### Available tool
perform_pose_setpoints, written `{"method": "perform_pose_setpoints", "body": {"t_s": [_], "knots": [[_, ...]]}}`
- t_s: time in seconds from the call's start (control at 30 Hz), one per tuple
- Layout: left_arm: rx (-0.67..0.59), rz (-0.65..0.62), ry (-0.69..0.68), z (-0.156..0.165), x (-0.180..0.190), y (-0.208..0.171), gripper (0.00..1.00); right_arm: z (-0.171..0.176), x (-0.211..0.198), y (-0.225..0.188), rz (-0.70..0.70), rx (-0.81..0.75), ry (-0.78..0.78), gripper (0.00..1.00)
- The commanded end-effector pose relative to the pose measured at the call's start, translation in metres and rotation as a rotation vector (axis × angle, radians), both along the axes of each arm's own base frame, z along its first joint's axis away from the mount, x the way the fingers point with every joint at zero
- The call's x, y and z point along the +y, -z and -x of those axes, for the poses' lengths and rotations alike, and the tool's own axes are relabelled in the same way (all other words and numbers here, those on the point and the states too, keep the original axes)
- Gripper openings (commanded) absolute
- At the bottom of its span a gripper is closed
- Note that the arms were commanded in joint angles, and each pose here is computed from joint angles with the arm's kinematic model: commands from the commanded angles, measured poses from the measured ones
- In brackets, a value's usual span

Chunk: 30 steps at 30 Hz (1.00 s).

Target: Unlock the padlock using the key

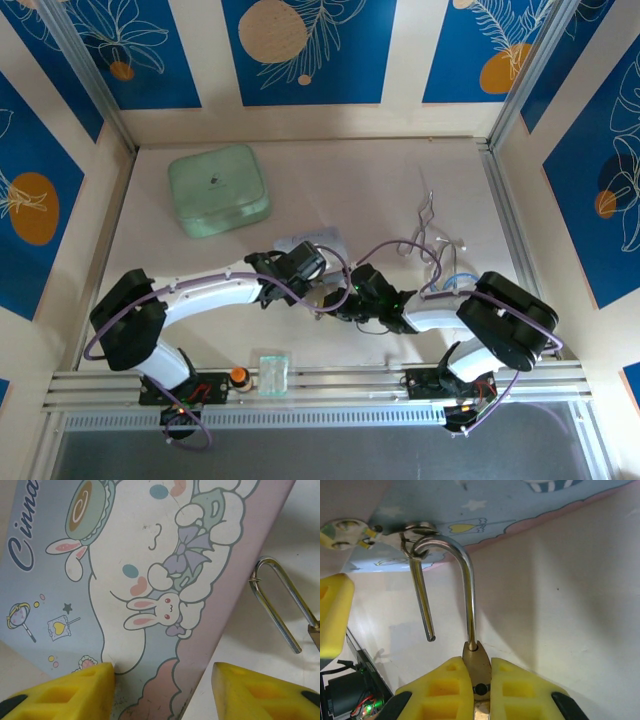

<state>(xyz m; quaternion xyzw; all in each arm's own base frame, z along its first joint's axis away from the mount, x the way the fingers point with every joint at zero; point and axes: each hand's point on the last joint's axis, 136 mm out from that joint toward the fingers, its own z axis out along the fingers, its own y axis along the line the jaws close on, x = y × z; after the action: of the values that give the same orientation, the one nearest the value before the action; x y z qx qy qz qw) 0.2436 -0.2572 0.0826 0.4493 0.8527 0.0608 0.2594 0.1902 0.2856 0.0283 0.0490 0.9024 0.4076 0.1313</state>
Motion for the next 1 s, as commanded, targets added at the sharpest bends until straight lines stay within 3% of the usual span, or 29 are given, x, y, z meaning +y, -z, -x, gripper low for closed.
{"method": "perform_pose_setpoints", "body": {"t_s": [0.0,0.13,0.73,0.97], "knots": [[0.129,-0.074,-0.003,0.027,0.013,0.028,0.52,-0.014,-0.008,0.003,-0.028,0.008,0.129,0.08],[0.135,-0.084,-0.009,0.030,0.012,0.030,0.52,-0.024,-0.013,-0.003,-0.068,0.000,0.211,0.08],[0.127,-0.120,0.032,0.033,0.009,0.034,0.52,-0.062,-0.019,-0.035,-0.111,-0.075,0.269,0.08],[0.061,-0.134,-0.041,0.021,0.018,0.024,0.54,-0.057,-0.024,-0.019,-0.082,0.019,0.202,0.08]]}}
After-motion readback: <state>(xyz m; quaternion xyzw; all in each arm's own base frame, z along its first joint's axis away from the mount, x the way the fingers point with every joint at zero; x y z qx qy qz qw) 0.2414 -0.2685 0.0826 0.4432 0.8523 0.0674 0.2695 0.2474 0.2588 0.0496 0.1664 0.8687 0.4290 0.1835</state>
